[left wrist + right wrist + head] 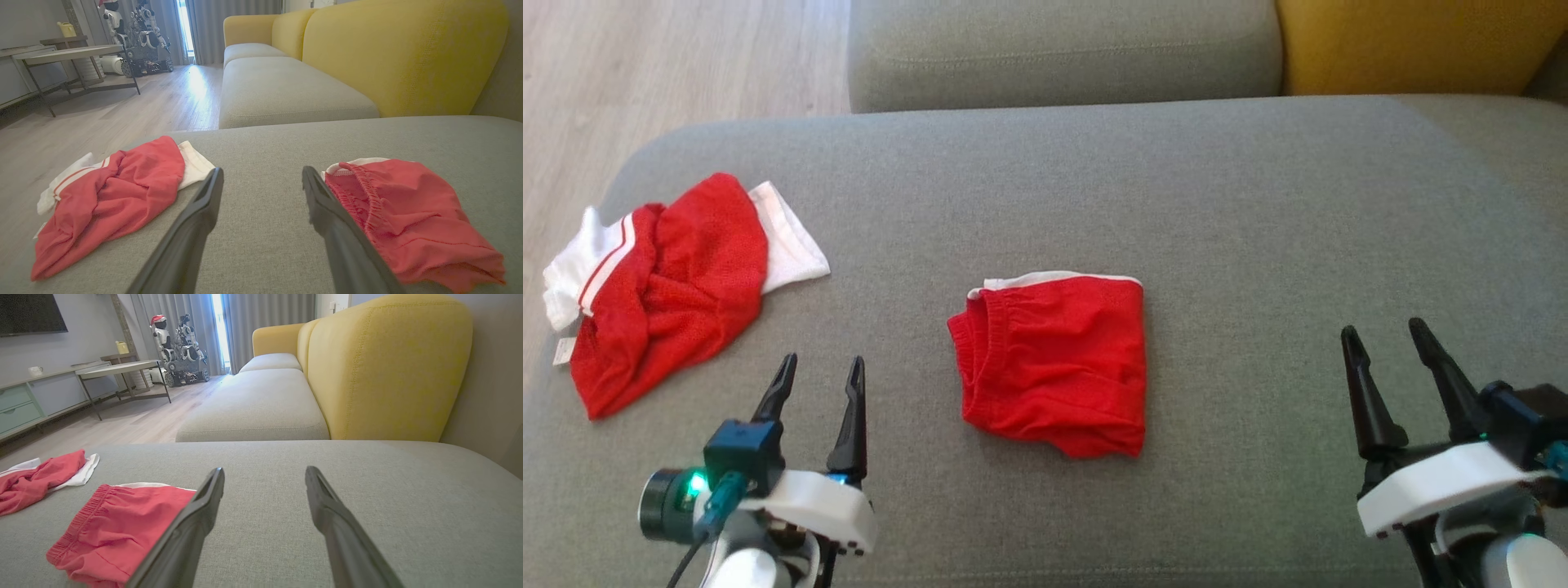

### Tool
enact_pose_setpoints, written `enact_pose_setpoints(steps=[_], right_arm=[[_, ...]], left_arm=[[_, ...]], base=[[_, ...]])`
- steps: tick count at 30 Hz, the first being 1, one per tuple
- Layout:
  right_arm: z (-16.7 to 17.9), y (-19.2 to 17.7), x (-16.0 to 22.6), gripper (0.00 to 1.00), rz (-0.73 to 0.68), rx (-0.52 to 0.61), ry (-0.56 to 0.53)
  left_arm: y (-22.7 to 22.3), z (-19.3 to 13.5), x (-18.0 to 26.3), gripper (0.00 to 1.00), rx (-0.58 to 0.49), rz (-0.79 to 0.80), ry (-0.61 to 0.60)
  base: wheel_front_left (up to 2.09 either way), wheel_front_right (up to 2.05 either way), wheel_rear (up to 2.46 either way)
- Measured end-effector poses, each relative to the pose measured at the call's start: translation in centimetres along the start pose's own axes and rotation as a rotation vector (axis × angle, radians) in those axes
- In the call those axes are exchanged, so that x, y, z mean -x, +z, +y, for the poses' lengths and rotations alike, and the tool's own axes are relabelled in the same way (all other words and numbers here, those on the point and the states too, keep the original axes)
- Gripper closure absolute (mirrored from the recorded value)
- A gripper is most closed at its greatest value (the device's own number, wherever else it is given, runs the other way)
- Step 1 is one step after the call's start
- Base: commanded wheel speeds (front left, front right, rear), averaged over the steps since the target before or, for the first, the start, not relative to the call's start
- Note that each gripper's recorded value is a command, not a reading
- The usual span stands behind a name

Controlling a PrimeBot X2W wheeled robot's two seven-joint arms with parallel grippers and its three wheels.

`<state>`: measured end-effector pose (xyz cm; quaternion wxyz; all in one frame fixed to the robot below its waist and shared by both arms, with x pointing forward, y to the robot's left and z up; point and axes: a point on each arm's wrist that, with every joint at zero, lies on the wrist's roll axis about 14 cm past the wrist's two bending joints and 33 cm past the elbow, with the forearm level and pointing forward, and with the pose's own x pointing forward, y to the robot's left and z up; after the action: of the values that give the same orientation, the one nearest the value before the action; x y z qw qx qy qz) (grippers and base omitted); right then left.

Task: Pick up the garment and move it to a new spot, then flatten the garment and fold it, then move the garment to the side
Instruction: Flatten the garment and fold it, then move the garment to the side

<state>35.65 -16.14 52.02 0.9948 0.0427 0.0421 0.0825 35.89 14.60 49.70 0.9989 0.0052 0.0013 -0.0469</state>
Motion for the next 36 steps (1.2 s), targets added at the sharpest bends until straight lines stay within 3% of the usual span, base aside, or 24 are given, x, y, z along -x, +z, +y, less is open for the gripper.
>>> enact_pose_setpoints(steps=[36], right_arm=[[-0.14,-0.32,0.68,0.00,0.017,-0.001,-0.015]], left_arm=[[-0.29,0.31,0.88,0.00,-0.011,0.020,0.014]], base=[[0.00,0.00,0.00]])
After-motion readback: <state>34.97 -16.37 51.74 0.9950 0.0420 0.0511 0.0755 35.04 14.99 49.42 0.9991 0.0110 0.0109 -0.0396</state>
